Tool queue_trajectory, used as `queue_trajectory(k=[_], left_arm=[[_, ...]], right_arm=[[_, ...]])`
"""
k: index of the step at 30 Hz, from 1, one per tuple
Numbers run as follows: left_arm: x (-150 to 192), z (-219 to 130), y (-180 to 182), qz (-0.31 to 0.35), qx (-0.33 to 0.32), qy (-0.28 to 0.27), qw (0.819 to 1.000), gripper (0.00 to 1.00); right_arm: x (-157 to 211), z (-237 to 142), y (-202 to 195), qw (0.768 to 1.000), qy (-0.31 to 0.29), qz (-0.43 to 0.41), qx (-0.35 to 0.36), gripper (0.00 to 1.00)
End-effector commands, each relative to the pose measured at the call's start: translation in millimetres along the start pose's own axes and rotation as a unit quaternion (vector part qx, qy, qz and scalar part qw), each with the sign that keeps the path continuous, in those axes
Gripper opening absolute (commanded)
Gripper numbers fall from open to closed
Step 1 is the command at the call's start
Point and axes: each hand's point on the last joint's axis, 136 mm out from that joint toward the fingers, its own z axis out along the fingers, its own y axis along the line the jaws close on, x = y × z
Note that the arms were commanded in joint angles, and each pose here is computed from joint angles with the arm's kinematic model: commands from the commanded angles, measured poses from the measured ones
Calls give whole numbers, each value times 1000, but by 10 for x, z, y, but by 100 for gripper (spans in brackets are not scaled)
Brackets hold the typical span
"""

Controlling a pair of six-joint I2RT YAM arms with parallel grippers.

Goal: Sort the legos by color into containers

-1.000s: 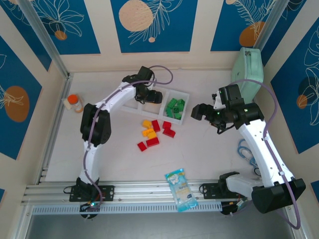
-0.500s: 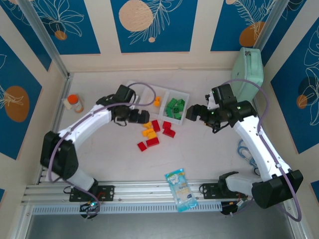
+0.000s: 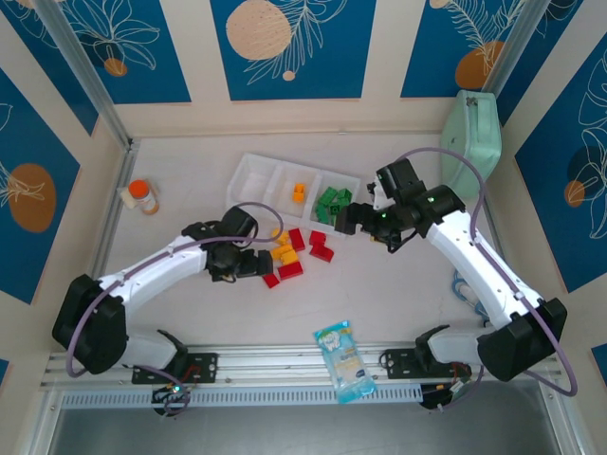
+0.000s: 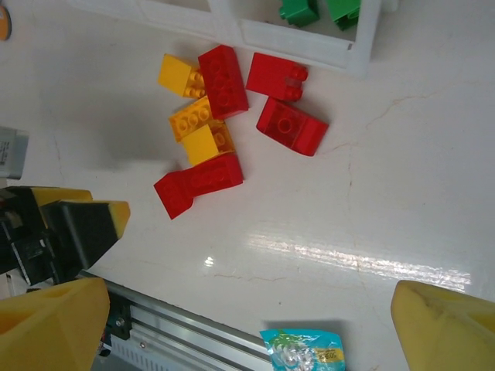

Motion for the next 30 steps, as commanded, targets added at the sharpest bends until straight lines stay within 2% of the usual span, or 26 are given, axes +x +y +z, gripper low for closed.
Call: queue_trajectory(k=[1,3,9,17,23,30], left_arm=[[-11,108,-3,-34,-19,-7,999,94],[-13,167,39,-33,-42,-2,999,93],[-44,336,-46,-30,-52,4,998,89],[-71,478,-300,-17,-11,6,1000,85],[-118,539,-345,-12,-17,8,1000,82],[-20,712,-301,-10,-28,31,999,70]], right_arm=[[11,-101,108,1000,-4,-11,1,94],[48,-115,117,1000,-4,-15,6,94],[138,-139,77,1000,0,-15,15,94],[152,-192,64,1000,-1,-21,22,94],[153,-165,53,999,1,-23,24,94],[149,-159,26,999,1,-26,32,94]])
